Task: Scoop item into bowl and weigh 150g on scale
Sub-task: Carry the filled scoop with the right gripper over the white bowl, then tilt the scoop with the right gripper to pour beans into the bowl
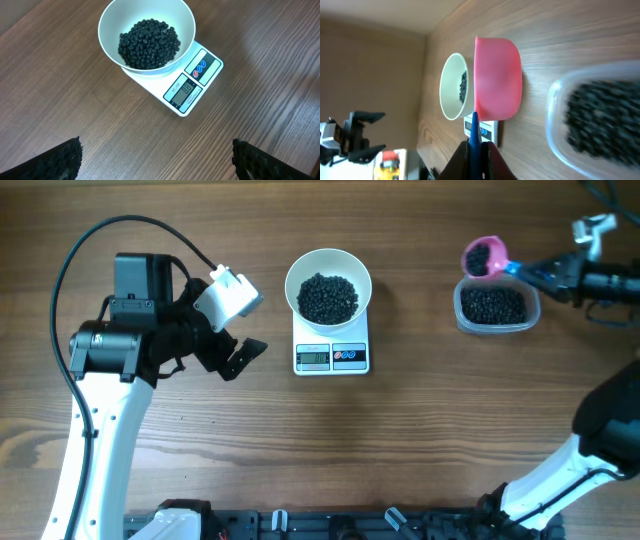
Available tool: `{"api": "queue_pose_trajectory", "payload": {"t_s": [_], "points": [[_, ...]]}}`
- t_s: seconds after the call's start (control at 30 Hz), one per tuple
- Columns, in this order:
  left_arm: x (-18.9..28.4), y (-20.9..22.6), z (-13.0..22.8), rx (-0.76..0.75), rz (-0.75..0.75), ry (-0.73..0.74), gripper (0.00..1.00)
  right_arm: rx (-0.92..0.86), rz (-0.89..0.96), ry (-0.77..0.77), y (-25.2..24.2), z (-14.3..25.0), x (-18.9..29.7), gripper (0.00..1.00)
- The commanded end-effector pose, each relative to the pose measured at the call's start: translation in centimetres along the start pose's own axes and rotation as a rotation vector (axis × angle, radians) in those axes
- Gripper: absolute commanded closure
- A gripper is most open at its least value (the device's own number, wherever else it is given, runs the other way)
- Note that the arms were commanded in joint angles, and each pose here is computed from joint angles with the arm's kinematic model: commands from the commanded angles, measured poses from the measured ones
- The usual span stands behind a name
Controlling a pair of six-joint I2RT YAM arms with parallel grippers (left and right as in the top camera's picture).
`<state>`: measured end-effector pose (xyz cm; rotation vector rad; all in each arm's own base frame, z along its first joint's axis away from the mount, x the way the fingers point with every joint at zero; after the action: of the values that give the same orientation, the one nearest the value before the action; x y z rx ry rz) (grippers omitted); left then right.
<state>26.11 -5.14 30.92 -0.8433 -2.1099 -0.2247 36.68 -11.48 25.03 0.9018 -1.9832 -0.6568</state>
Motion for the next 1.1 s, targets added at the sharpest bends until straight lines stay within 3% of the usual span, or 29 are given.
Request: {"api": "queue_pose_trajectory", "payload": {"t_s": [0.0,0.43,0.67,1.07], "points": [[-0.3,0.0,0.2,0.011,0.008,0.007,0.00,0.023,-0.073,0.020,1.7,-1.4,-3.1,0.96],[-0.3,0.1,0.2,0.011,0.008,0.007,0.00,0.276,-0.123,0.160,10.1,-4.3,-13.1,0.96],[-0.3,0.0,0.2,0.011,0.008,0.007,0.00,0.454,0.016,0.239,14.9,-4.8,-15.6,0.96],[-0.3,0.0,0.2,0.011,0.008,0.007,0.00,0.740,0.265,0.406,19.3,-2.0,-20.2,0.96]]}}
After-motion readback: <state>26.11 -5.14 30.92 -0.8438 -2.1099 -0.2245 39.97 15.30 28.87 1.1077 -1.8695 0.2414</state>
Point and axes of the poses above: each gripper's point midway between its finger pads, its own x axis back along the fingers, its own y axis along the line the jaws close on, z = x × y, the point moved 10 cm from there along x, back along the fingers, and after that the axes turned 15 degrees about x, right-handed, at the moved point
